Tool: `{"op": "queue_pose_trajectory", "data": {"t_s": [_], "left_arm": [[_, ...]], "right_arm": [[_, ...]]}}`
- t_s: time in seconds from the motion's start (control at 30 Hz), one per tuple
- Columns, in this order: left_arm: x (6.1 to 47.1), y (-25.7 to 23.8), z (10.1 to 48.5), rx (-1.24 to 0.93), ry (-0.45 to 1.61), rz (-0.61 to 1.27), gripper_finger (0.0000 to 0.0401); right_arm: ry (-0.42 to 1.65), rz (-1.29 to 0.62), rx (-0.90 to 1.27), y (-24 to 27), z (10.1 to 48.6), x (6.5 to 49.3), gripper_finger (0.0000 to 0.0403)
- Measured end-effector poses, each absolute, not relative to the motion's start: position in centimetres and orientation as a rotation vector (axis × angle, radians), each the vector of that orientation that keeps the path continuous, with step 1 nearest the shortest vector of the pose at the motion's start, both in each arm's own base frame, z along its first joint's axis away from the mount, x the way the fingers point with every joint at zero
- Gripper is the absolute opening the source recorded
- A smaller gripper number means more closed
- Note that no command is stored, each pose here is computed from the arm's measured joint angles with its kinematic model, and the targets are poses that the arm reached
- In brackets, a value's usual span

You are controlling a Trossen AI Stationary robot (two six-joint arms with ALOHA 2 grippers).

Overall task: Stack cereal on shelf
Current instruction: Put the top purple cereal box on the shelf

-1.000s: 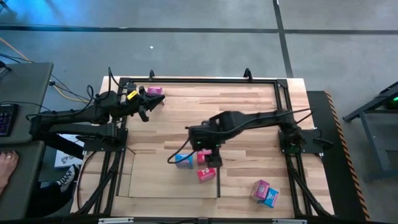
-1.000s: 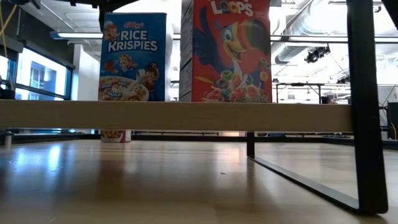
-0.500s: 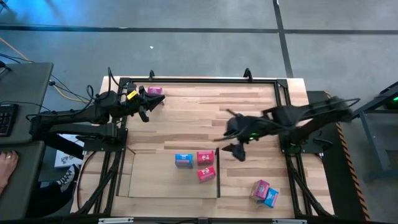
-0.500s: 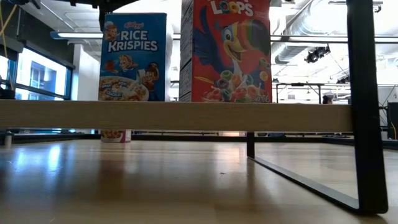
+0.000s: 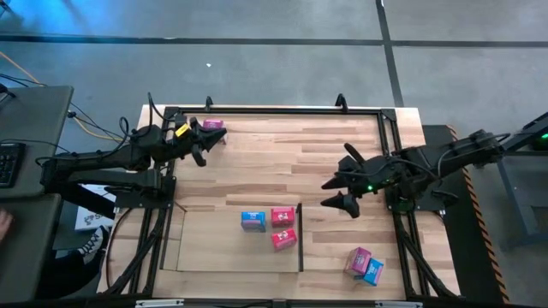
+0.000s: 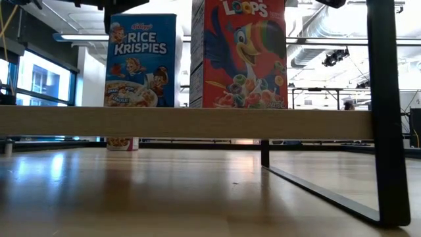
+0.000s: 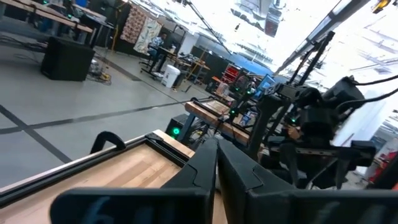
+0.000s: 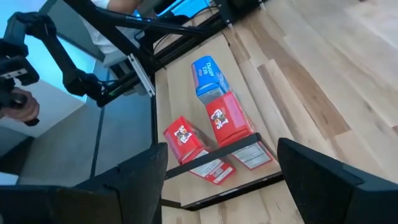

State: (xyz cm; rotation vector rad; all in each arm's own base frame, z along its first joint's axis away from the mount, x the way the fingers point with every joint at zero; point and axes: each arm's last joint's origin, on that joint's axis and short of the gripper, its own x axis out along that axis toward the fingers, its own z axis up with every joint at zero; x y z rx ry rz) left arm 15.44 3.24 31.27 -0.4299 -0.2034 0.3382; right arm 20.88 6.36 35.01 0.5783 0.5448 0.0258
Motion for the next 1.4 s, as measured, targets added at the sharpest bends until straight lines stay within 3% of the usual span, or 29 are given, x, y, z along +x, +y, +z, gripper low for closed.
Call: {"op": "queue_pose_trajectory", "data": {"t_s": [0.23,0.4,0.6,0.73,0.83,0.97,1.4], "left_arm": [[15.4,3.3,31.1,-0.429,-0.192,0.373,0.0043],[15.5,3.5,31.1,-0.456,-0.13,0.421,0.0108],[15.5,5.1,32.0,-0.479,0.19,0.604,0.0195],[15.3,7.3,32.2,-0.536,0.478,0.722,0.0229],[15.3,9.6,31.7,-0.573,0.67,0.775,0.024],[16.0,13.0,30.6,-0.528,0.881,0.707,0.0243],[19.0,20.5,28.8,-0.23,1.329,0.572,0.0243]], "right_arm": [[0.523,0.037,0.541,6.4,35.2,21.0,0.0299],[0.523,0.037,0.54,6.4,35.2,21.0,0.0299],[0.521,0.033,0.534,6.3,35.2,21.0,0.0299],[0.506,0.0,0.521,6.2,35.2,21.0,0.0299],[0.493,-0.03,0.499,6.1,35.2,21.0,0.0299],[0.47,-0.087,0.505,6.0,35.3,21.1,0.0299],[0.385,-0.319,0.5,5.4,35.1,21.4,0.0299]]}}
